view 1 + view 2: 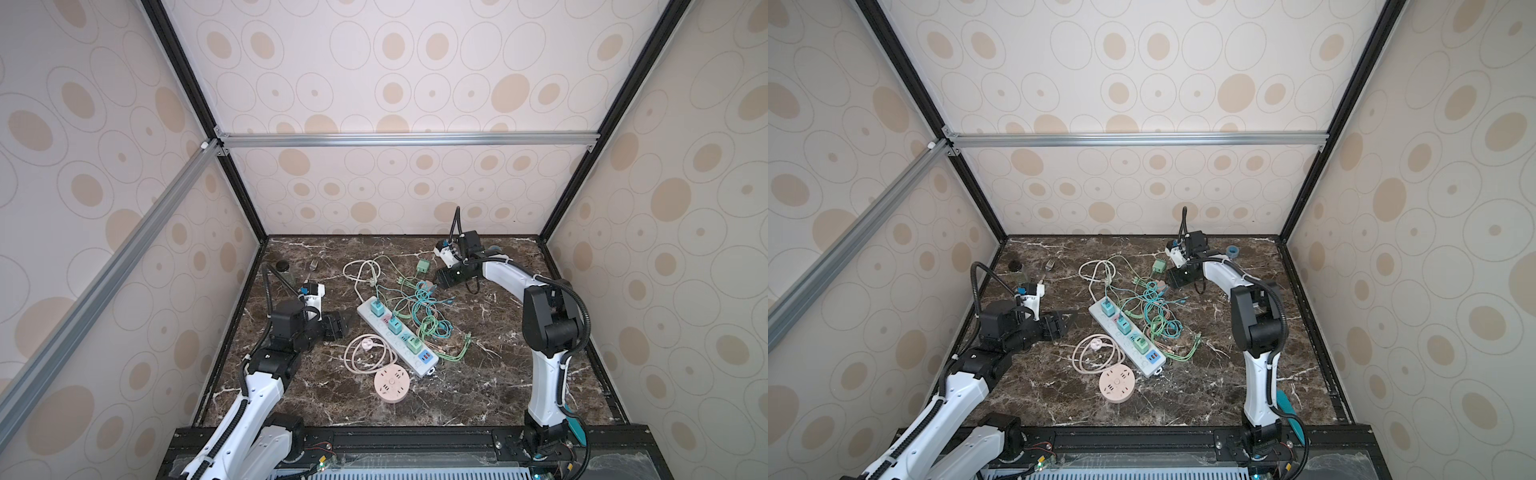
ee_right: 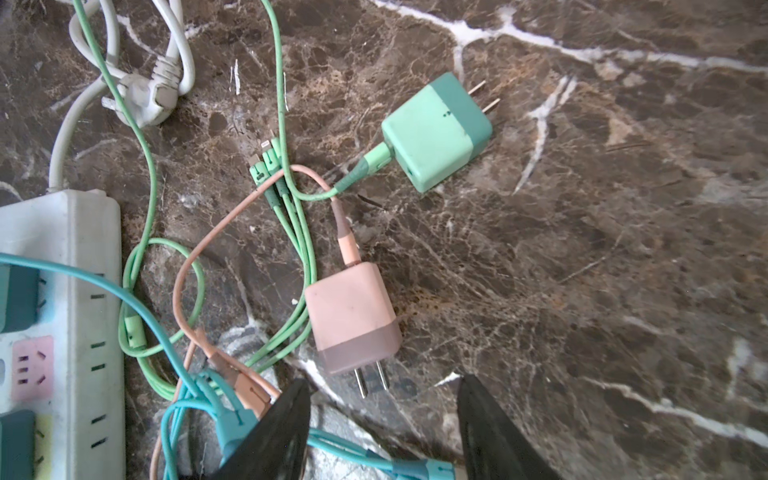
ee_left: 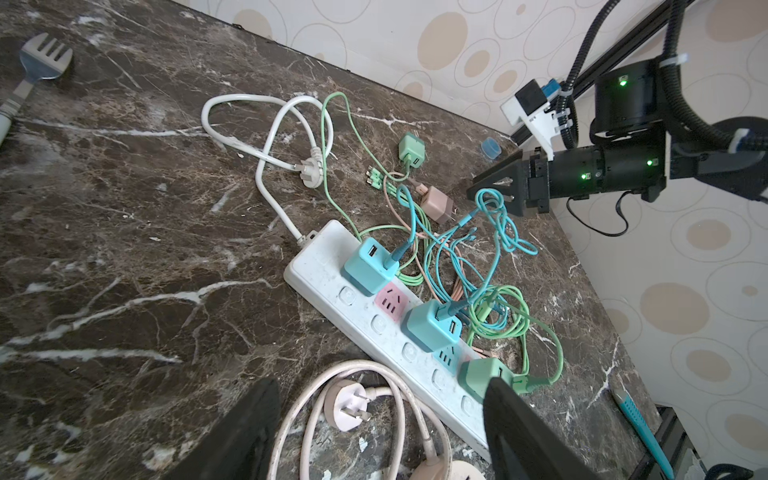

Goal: Insert the plug
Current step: 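Move the right gripper over the pink charger farther from the robot, then lower the right gripper and grasp the pink charger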

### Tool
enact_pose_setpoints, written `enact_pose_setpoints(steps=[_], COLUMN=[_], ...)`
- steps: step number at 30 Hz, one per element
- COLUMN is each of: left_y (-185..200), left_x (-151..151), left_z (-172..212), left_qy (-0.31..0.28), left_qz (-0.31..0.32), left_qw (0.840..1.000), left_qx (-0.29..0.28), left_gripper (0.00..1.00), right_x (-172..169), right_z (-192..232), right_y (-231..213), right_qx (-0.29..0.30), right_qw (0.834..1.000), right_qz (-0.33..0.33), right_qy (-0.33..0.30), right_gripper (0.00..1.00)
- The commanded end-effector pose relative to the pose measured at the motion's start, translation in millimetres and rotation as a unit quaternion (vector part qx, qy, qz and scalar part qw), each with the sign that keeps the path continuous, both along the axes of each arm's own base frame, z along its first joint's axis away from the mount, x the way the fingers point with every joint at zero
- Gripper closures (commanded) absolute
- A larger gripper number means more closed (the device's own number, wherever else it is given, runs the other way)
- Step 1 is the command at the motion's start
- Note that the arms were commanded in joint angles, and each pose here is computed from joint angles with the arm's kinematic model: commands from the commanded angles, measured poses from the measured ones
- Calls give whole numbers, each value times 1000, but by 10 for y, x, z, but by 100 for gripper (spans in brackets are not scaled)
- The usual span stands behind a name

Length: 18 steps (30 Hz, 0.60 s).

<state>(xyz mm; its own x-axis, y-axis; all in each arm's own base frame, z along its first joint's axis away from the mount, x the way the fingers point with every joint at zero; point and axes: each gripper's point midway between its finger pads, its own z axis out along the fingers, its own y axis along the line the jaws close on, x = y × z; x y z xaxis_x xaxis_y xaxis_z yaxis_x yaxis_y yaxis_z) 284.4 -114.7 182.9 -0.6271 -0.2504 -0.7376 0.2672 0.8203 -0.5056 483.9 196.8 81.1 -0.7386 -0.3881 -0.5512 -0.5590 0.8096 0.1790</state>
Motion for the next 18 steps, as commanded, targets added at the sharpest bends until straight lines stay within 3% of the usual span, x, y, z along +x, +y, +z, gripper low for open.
enact_pose_setpoints(steps=[1,18], left_y=[-9,-13], left_x=[-6,-19], left_z=[67,95], left_qy=[-12,-17], left_qz=[-5,-7], left_qw=[1000,1000], left_qx=[-6,-6], left_gripper=[23,22], right_x=[-48,-24], right_z=[-6,-320], right_y=[148,481], right_qx=[8,-34], right_qw=[999,996], right_qz=[39,76], right_qy=[8,38], right_gripper=[40,36])
